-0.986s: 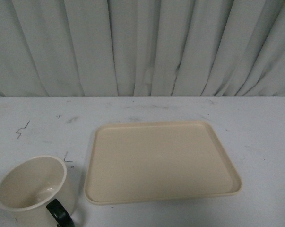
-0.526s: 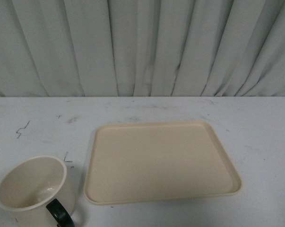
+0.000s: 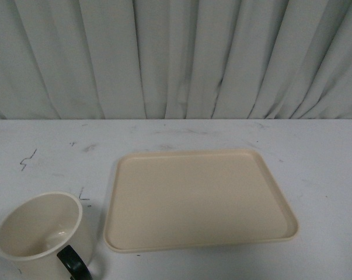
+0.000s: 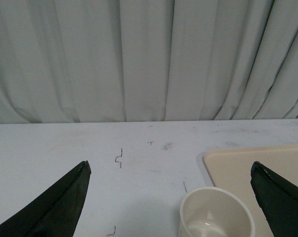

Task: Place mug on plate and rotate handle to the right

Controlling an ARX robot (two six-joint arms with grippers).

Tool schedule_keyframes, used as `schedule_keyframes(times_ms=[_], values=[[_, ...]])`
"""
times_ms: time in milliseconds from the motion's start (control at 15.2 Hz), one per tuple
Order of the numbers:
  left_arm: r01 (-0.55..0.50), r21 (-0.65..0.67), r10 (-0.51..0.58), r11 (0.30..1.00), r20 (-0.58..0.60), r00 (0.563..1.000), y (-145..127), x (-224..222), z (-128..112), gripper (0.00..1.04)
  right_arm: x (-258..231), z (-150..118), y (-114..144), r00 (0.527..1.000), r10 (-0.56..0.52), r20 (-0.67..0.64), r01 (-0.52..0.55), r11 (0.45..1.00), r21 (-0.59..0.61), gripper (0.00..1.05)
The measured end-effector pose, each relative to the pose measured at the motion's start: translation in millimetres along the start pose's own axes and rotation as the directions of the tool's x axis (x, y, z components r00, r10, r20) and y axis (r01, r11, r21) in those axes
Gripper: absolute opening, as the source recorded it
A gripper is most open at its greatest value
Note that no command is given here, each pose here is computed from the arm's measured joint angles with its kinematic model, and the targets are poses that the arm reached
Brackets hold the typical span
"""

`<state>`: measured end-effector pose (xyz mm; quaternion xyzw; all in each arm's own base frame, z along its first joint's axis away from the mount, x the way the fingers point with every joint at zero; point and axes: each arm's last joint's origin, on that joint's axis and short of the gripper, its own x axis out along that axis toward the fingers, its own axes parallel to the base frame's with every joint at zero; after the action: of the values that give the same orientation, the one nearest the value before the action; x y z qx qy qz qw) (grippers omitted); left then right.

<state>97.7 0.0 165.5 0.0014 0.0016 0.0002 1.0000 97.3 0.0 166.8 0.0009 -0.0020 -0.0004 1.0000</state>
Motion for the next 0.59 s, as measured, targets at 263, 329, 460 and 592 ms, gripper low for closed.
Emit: schedule_keyframes(times_ms=[263, 329, 460, 592], values=[[0.000, 0.000, 0.000, 1.000, 0.000, 1.000, 0.0, 0.0, 0.0, 0.98, 0.0, 0.0, 0.0, 1.000, 0.000, 0.000, 0.000, 1.000, 0.000, 0.98], [0.000, 0.000, 0.000, 1.000, 0.000, 1.000, 0.0, 0.0, 0.0, 0.98, 0.0, 0.0, 0.0, 1.000, 0.000, 0.000, 0.000, 1.000, 0.000, 0.98], [0.000, 0.000, 0.000, 1.000, 0.000, 1.000, 0.0, 0.0, 0.0, 0.98, 0.0, 0.0, 0.0, 1.000, 0.000, 0.000, 0.000, 1.000, 0.000, 0.98], [0.000, 0.000, 0.000, 1.000, 0.000, 1.000, 0.0, 0.0, 0.0, 0.98, 0.0, 0.0, 0.0, 1.000, 0.000, 0.000, 0.000, 1.000, 0.000, 0.98]])
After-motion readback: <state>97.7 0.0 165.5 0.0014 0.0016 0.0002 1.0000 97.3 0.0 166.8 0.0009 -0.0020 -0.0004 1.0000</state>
